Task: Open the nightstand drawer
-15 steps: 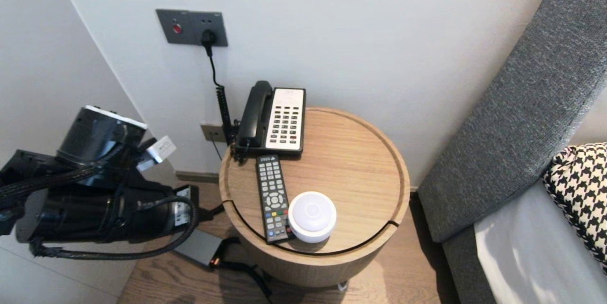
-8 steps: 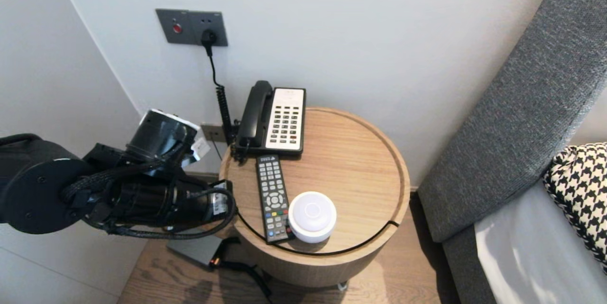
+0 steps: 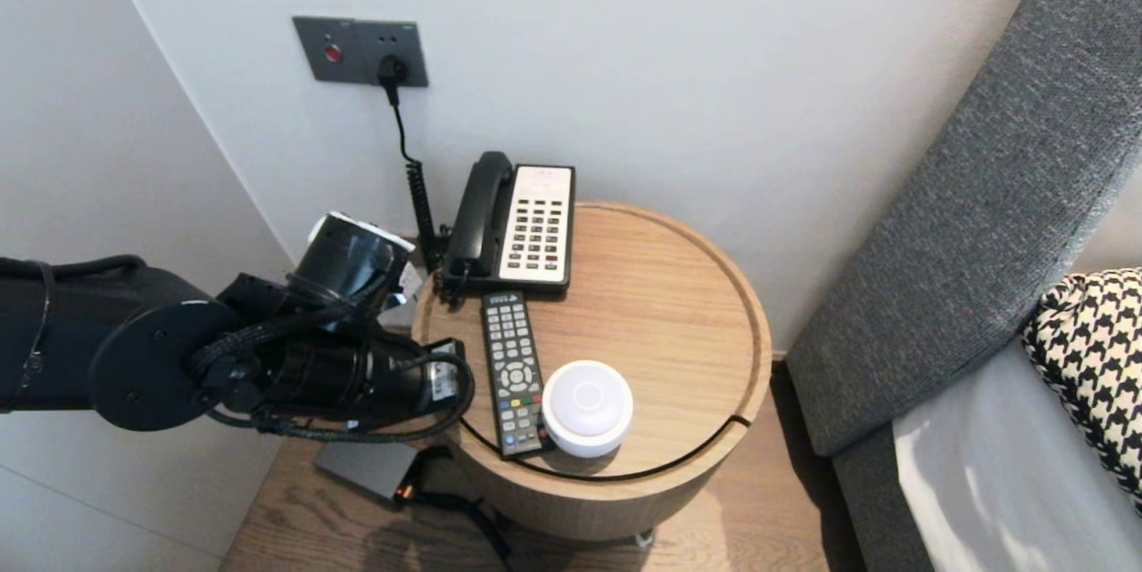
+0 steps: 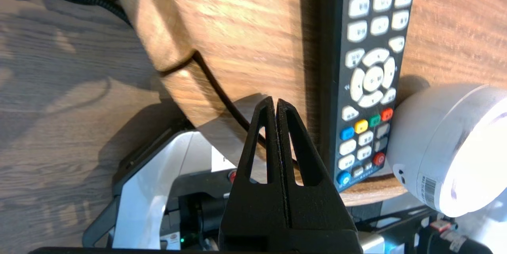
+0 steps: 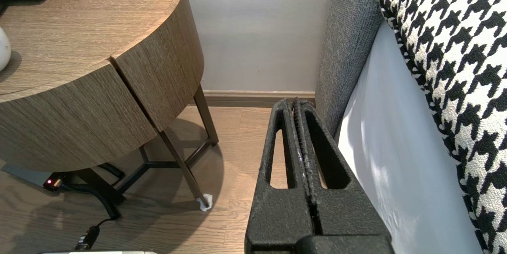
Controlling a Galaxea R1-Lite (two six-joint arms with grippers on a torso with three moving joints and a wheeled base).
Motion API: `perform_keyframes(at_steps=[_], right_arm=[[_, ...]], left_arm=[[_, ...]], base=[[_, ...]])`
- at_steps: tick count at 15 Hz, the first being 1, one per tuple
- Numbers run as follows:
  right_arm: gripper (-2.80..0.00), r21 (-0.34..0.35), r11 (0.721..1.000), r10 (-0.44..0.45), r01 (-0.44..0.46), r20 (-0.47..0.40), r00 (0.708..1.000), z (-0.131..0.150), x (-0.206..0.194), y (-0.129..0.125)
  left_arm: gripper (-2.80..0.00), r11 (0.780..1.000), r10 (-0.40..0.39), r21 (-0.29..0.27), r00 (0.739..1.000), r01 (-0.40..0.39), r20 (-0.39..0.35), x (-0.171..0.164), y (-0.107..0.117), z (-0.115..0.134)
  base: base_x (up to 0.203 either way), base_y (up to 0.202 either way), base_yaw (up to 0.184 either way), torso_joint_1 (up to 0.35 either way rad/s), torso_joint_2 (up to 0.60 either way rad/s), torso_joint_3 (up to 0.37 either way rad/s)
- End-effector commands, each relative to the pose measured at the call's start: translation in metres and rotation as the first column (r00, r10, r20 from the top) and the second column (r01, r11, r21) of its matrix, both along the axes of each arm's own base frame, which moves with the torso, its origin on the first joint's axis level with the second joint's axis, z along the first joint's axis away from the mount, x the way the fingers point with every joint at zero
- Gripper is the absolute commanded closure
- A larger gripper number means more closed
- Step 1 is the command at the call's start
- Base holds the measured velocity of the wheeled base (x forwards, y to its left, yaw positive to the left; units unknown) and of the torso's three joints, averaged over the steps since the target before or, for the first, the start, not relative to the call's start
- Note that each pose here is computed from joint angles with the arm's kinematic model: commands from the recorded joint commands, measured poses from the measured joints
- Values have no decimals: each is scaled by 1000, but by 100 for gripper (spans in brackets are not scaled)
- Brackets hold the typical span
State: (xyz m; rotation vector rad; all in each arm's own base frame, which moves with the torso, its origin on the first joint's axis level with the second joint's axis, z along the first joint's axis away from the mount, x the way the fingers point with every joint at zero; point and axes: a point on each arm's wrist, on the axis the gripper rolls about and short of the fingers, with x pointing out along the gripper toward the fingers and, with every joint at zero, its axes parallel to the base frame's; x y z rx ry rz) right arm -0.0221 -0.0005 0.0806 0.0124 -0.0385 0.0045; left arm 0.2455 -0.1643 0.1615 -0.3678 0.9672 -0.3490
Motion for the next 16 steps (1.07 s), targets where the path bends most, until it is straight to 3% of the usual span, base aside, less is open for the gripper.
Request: perform_keyframes(at_steps=[1,16], right_arm=[[0,0,1000,0,0,-25,1000,-7,2,0],[0,0,1000,0,0,-25,1000,-7,2,0]], left_arm=[[0,1000,-6,0,1000,6,-20,-4,-2,-3],[0,999,-39,17,997,40,-68,-47,15,-15]], base=[[0,0,0,0,0,0],[0,0,0,0,0,0]])
